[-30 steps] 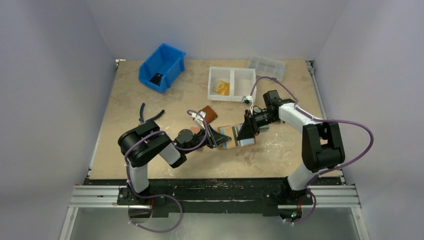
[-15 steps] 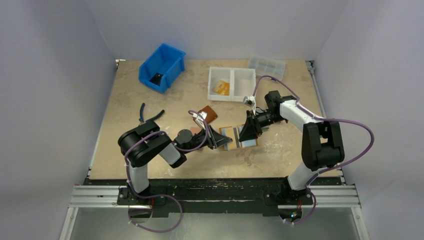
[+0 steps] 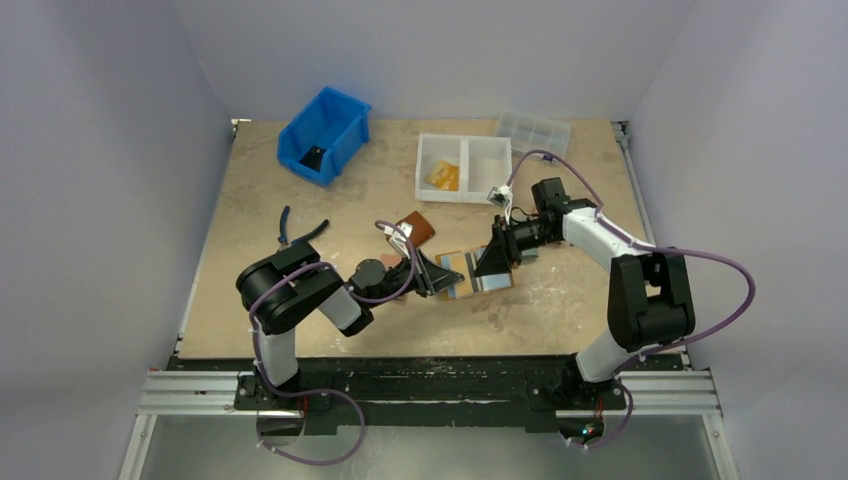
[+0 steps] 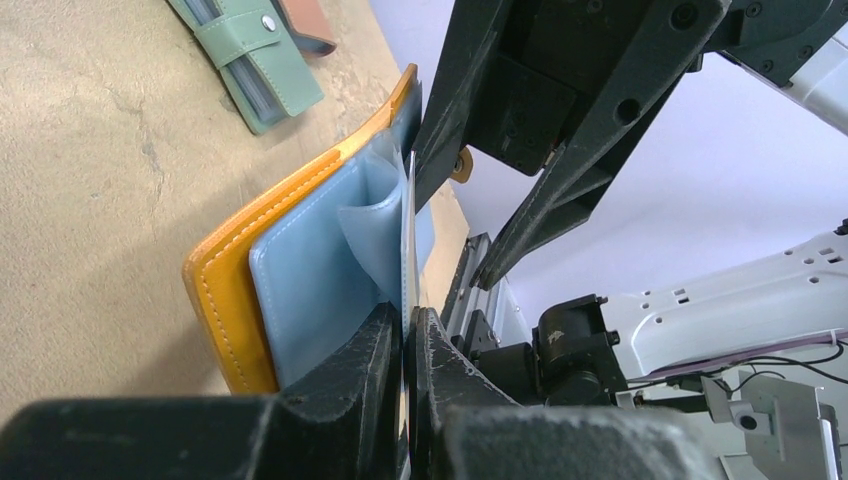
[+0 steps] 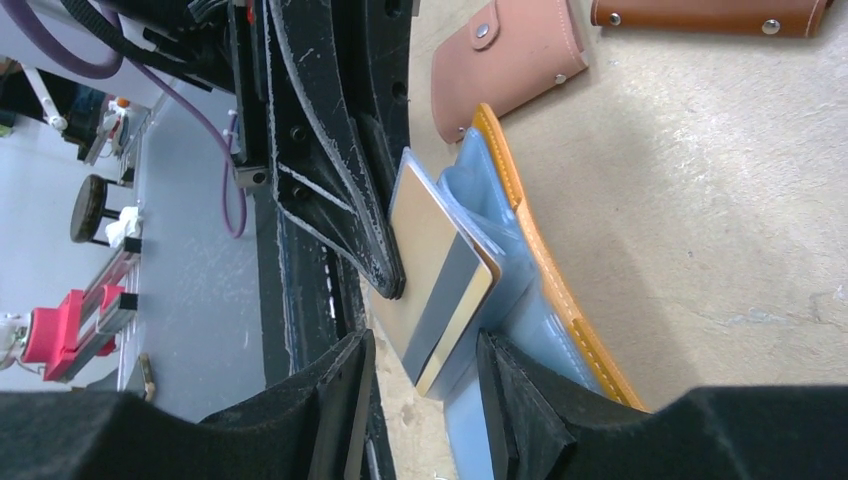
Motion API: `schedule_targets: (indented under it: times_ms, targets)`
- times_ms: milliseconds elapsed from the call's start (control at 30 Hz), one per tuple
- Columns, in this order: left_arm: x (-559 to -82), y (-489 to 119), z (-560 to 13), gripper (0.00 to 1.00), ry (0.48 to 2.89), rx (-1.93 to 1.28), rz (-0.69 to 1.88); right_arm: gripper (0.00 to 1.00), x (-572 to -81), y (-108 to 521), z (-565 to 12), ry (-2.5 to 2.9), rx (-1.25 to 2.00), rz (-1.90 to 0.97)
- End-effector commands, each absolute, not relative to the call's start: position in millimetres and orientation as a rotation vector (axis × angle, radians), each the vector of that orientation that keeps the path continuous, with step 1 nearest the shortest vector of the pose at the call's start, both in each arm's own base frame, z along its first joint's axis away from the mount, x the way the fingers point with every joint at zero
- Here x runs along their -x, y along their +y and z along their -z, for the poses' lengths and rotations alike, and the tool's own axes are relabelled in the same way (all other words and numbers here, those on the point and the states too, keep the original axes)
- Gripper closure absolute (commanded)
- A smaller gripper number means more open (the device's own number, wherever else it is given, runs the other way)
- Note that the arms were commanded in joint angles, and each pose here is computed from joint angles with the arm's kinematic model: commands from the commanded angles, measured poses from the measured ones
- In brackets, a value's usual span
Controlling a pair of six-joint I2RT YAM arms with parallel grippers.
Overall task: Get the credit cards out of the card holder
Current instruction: Remove the credit card from the card holder.
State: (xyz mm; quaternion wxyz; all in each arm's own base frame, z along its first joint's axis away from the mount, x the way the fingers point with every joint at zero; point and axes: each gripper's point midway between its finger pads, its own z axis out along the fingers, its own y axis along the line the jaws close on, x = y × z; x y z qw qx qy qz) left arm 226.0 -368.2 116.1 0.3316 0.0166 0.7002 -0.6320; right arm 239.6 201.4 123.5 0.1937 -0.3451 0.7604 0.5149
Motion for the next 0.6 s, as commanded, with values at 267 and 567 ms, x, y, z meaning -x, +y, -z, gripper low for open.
schedule_targets:
  times_ms: [267, 567]
  targets:
    - [-216.7, -377.8, -194.4, 1.0, 1.502, -0.145, 1.79, 0.57, -237.5, 206.3, -134.6, 2.048, 0.989, -1.522]
    - [-219.4, -378.1, -188.2, 0.97, 1.531, -0.126, 1.774, 0.96, -237.1, 206.5, -136.2, 2.04, 0.998, -1.534]
